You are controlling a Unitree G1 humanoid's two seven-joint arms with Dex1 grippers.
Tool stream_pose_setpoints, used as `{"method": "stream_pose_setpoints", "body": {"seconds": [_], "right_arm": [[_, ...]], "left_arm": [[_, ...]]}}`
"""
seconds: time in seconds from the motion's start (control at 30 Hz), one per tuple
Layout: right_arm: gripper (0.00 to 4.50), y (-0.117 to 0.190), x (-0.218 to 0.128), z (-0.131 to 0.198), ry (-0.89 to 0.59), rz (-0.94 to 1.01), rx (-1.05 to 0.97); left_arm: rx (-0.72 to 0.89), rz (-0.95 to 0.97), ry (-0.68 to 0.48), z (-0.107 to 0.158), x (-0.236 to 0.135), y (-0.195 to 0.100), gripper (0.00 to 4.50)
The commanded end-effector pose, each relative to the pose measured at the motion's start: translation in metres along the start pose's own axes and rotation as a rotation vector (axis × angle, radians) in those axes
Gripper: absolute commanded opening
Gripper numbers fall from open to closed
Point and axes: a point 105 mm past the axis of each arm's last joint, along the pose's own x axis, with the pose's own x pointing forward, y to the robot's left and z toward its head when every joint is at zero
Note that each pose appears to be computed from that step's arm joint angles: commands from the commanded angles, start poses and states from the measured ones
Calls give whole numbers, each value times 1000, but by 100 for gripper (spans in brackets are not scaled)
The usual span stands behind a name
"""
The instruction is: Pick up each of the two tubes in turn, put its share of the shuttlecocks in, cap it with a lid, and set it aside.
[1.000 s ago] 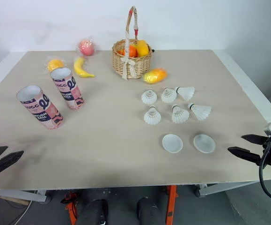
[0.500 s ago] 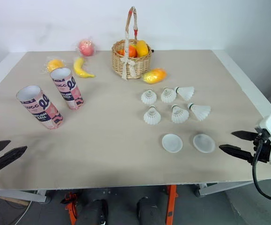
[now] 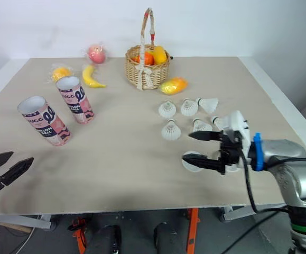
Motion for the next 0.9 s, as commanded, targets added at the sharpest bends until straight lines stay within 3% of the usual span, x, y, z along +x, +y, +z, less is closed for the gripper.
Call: {"method": "stream_pose_setpoints", "body": {"seconds": [0.03,0.3,0.47,0.9], "right_arm": [[446,-7,25,1,51,-29,-100],[446,-17,61,11,-13,-108,-178],[446,-9,58,21,-51,-103,-204],[446,7,50,34,-87,-119,-229]], "left_arm": [[105,32,-60,7,7,3,450],[98,-22,-154,11,42,5,450],[23,-40,-210,14,68,14,450],[23,-141,-199,15,120,17,450]]}}
